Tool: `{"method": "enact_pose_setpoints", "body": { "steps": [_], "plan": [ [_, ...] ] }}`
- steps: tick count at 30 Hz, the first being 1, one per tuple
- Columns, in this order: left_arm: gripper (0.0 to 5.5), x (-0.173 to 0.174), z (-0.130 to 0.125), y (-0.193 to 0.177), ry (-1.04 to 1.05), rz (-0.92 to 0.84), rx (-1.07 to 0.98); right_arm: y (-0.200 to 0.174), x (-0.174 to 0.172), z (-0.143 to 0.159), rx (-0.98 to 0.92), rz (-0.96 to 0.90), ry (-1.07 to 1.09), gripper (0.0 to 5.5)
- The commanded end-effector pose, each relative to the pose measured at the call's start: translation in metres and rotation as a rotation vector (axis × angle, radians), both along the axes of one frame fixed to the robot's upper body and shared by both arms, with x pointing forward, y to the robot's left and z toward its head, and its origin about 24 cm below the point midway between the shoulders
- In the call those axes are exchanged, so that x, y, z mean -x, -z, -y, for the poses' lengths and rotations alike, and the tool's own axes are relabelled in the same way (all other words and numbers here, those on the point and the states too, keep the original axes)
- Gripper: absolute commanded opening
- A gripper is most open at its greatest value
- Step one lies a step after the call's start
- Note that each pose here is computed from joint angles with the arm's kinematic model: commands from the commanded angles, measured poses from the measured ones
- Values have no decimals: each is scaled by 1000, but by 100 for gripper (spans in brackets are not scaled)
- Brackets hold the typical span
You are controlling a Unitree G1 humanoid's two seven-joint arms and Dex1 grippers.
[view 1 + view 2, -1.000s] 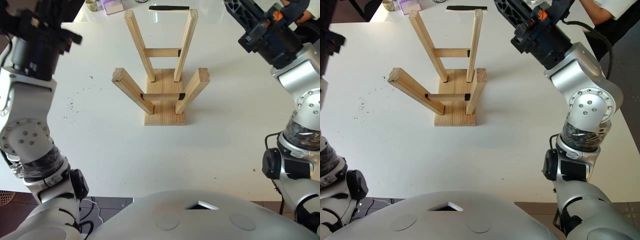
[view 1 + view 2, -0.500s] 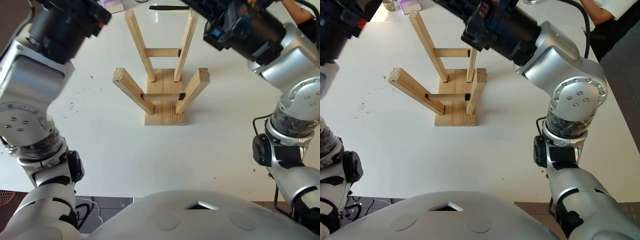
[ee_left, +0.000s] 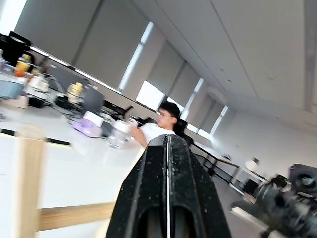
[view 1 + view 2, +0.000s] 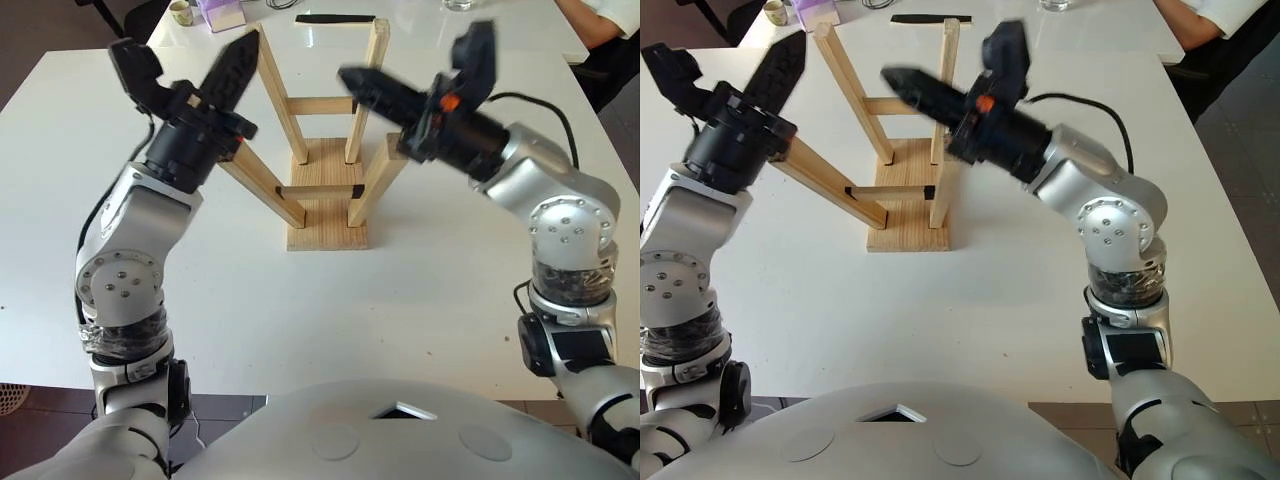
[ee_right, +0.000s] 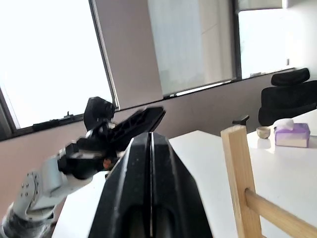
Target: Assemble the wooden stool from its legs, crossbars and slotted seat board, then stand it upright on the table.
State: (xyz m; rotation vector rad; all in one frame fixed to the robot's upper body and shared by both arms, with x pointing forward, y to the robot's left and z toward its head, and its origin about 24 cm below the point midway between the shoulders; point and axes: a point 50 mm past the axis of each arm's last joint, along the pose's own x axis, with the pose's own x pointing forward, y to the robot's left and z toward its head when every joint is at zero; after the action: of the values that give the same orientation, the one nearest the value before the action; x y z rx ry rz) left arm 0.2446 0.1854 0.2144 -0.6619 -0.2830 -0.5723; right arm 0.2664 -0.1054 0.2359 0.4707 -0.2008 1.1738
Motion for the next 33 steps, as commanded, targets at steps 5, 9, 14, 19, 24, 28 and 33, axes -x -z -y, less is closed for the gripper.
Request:
{"method": "enact_pose_setpoints", "body": {
  "steps": [5, 9, 14, 19, 24, 28, 33],
  "plan": [
    [3, 3, -99, 35, -205, -136, -242, 66, -38, 51, 508, -52, 325, 0],
    [3, 59, -99, 135, 103, -483, -571, 107, -25, 32, 604, -36, 141, 0],
    [3, 73, -56, 147, 341, -441, -598, 115, -15, 7, 596, 19, -76, 0],
    [3, 52, -40, 148, 280, -377, -669, 112, -22, -2, 595, 68, -261, 0],
    [3, 15, -44, 164, 148, -399, -831, 116, -14, -29, 609, 97, -556, 0],
    [3, 2, -40, 169, 120, -377, -855, 128, 5, -58, 561, 63, -620, 0],
    [3, -21, -42, 170, -2, -373, -855, 136, 18, -80, 522, -23, -367, 0]
  ]
}}
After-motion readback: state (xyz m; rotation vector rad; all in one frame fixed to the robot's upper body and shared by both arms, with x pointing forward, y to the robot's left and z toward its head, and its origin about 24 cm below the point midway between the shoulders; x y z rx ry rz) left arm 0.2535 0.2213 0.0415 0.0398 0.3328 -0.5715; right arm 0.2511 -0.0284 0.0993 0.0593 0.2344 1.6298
